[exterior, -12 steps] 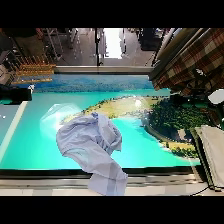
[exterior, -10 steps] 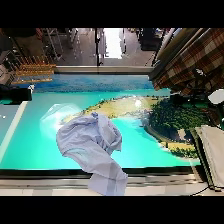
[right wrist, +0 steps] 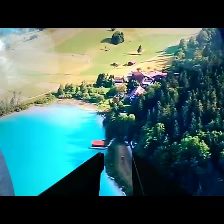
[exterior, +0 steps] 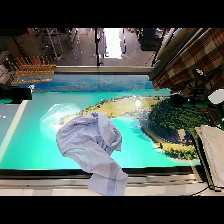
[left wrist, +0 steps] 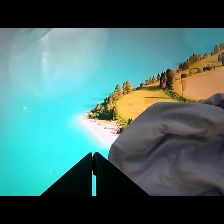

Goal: Fold the clothes and pants, and hang the long-sleeved shirts on hangers.

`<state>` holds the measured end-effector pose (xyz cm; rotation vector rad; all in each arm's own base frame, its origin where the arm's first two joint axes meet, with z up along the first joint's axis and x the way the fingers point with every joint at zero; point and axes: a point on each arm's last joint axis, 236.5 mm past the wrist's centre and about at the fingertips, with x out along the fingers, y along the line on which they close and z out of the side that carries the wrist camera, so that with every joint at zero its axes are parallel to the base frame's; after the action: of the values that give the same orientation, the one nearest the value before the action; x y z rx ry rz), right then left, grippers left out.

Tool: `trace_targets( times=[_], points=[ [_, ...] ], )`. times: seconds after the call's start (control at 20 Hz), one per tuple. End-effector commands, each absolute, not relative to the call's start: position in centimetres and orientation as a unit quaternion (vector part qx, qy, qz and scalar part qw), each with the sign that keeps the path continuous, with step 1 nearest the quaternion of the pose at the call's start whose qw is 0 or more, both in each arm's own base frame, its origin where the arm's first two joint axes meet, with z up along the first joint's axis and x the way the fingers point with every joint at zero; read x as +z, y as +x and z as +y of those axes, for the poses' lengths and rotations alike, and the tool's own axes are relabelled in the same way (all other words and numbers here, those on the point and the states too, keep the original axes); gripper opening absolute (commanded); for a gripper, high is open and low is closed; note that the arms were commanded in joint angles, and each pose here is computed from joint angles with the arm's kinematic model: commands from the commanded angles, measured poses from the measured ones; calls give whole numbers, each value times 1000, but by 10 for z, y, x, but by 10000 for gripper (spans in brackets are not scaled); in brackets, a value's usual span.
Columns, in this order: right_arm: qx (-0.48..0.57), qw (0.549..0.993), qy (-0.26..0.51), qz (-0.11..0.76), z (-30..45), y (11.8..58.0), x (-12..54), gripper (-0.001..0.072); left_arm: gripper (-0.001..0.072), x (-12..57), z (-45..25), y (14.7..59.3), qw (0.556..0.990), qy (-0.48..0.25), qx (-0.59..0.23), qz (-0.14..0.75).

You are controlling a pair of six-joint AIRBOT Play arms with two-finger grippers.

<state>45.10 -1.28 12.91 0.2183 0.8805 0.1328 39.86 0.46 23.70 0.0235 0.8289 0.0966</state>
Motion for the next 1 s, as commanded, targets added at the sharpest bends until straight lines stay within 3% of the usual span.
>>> trace_targets(
  times=[0.0, 0.05, 0.1, 0.15, 0.2, 0.4, 0.45, 0.5, 0.55, 0.65, 0.75, 0.85, 0.95],
  points=[
    [63, 901, 108, 415, -13, 455, 132, 227, 9, 247, 3, 414, 928, 12, 43, 369],
    [64, 908, 120, 396, -11, 463, 139, 226, 25, 243, 3, 417, 926, 17, 41, 374],
    [70, 907, 143, 391, -5, 464, 143, 227, 178, 236, 3, 421, 923, 35, 34, 382],
    [75, 906, 150, 388, -1, 464, 145, 227, 548, 228, 2, 426, 918, 50, 29, 391],
    [73, 909, 150, 382, -2, 467, 147, 227, 705, 218, 3, 433, 914, 63, 25, 400],
    [50, 933, 149, 324, -16, 488, 166, 229, 706, 165, 33, 454, 880, 116, 58, 458],
    [51, 931, 149, 330, -16, 488, 163, 261, 706, 151, 40, 458, 877, 94, 58, 468],
    [58, 923, 148, 350, -12, 484, 152, 408, 707, 133, 44, 460, 875, 45, 47, 480],
    [81, 906, 144, 390, -2, 475, 132, 540, 711, 116, 46, 460, 872, -18, 30, 488],
    [225, 843, 141, 468, 55, 440, 95, 543, 716, 84, 45, 450, 851, -151, -29, 503],
    [325, 774, 202, 504, 110, 415, 69, 587, 717, 55, 42, 432, 818, -260, -68, 509],
    [343, 733, 206, 550, 153, 399, 21, 588, 717, 15, 30, 408, 784, -288, -80, 544],
    [361, 709, 137, 590, 200, 377, -27, 588, 717, -31, 16, 386, 760, -272, -73, 585]
  ],
)
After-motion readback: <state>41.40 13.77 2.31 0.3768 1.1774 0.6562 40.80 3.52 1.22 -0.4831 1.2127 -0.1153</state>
